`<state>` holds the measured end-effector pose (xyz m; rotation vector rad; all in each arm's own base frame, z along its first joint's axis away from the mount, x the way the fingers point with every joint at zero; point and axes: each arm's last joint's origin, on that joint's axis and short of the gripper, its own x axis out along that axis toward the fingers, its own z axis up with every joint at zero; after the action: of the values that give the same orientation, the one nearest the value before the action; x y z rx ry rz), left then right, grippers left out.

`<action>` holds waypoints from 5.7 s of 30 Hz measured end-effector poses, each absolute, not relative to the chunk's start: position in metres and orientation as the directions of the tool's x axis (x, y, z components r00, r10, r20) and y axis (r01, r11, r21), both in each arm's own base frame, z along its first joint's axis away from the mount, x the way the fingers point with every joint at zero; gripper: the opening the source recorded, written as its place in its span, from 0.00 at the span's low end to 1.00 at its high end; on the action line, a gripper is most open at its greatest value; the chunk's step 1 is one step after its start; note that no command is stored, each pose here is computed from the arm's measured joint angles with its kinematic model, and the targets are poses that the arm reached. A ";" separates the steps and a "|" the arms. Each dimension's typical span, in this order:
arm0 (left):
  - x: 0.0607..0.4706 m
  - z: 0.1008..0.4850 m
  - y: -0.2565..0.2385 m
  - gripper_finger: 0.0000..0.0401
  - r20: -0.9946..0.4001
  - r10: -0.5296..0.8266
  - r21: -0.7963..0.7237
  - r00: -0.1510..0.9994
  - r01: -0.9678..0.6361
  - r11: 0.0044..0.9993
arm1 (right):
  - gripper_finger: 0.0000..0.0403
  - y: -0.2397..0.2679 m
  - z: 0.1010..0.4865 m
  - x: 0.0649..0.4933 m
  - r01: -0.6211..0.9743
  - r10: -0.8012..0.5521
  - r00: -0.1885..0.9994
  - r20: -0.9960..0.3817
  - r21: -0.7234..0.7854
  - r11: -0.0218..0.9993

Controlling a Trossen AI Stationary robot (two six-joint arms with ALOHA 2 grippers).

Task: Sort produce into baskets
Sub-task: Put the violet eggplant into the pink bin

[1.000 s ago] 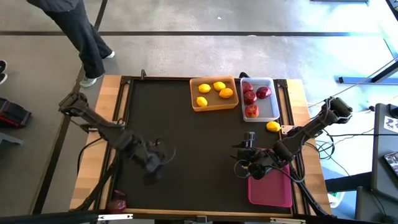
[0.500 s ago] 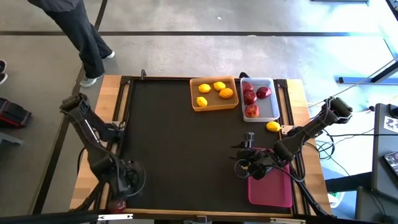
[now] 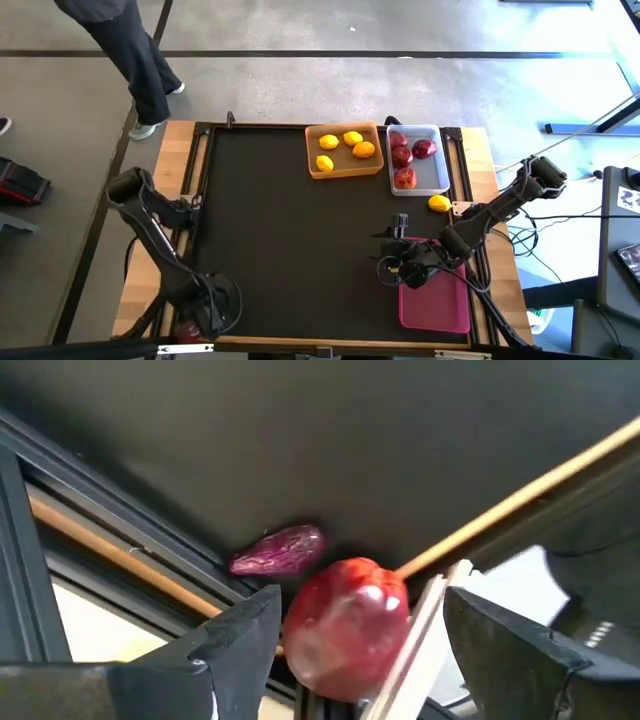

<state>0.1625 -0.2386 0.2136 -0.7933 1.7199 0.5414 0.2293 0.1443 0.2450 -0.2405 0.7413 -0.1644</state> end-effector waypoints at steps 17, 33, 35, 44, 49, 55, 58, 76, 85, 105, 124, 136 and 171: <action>0.169 0.160 -0.252 0.67 -0.917 -0.139 0.132 -0.373 -0.614 0.779 | 0.54 0.144 0.245 0.229 0.068 -0.239 0.728 -0.643 -0.279 0.958; 0.159 0.133 -0.247 0.54 -0.898 -0.137 0.119 -0.419 -0.530 0.839 | 0.54 0.144 0.245 0.229 0.068 -0.239 0.729 -0.642 -0.279 0.958; 0.158 0.129 -0.247 0.52 -0.897 -0.158 0.096 -0.413 -0.530 0.843 | 0.54 0.144 0.245 0.229 0.068 -0.239 0.728 -0.642 -0.279 0.958; 0.155 0.126 -0.246 0.34 -0.888 -0.165 0.063 -0.428 -0.469 0.881 | 0.54 0.144 0.245 0.229 0.070 -0.241 0.729 -0.641 -0.280 0.957; 0.154 0.127 -0.243 0.24 -0.888 -0.136 0.061 -0.439 -0.406 0.912 | 0.54 0.144 0.245 0.229 0.070 -0.241 0.729 -0.641 -0.281 0.957; 0.159 0.131 -0.242 0.16 -0.902 -0.119 0.029 -0.414 -0.334 0.942 | 0.54 0.144 0.245 0.229 0.070 -0.242 0.728 -0.641 -0.281 0.957; 0.165 0.138 -0.242 0.16 -0.909 -0.118 0.016 -0.399 -0.318 0.948 | 0.54 0.144 0.245 0.229 0.070 -0.241 0.728 -0.641 -0.281 0.957; 0.206 0.235 -0.187 0.17 -0.974 -0.057 -0.137 0.219 -0.370 0.919 | 0.54 0.144 0.245 0.229 0.072 -0.231 0.728 -0.645 -0.264 0.962; 0.232 0.272 -0.155 0.17 -0.802 0.071 -0.130 0.594 -0.289 0.949 | 0.62 0.142 0.249 0.237 0.123 -0.219 0.764 -0.607 -0.197 0.973; 0.301 0.313 -0.119 0.17 -0.352 0.042 -0.119 0.935 -0.089 0.989 | 0.58 0.129 0.270 0.286 0.043 -0.125 0.928 -0.351 -0.234 0.971; 0.307 0.320 -0.109 0.17 -0.282 0.064 -0.139 0.957 -0.107 0.984 | 0.40 0.124 0.274 0.324 -0.013 -0.008 0.997 -0.074 -0.279 0.960; 0.307 0.319 -0.109 0.26 -0.286 0.069 -0.140 0.956 -0.113 0.984 | 0.05 0.120 0.274 0.326 -0.007 -0.015 0.997 -0.073 -0.297 0.955; 0.279 0.304 -0.105 0.57 -0.545 0.103 -0.089 0.832 -0.180 0.980 | 0.03 0.171 0.259 0.170 0.052 0.236 0.480 -0.845 0.296 0.954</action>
<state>0.2792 -0.1049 0.3037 -0.1394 0.5691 0.1508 0.1695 0.1709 0.2587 0.2993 1.0687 0.1147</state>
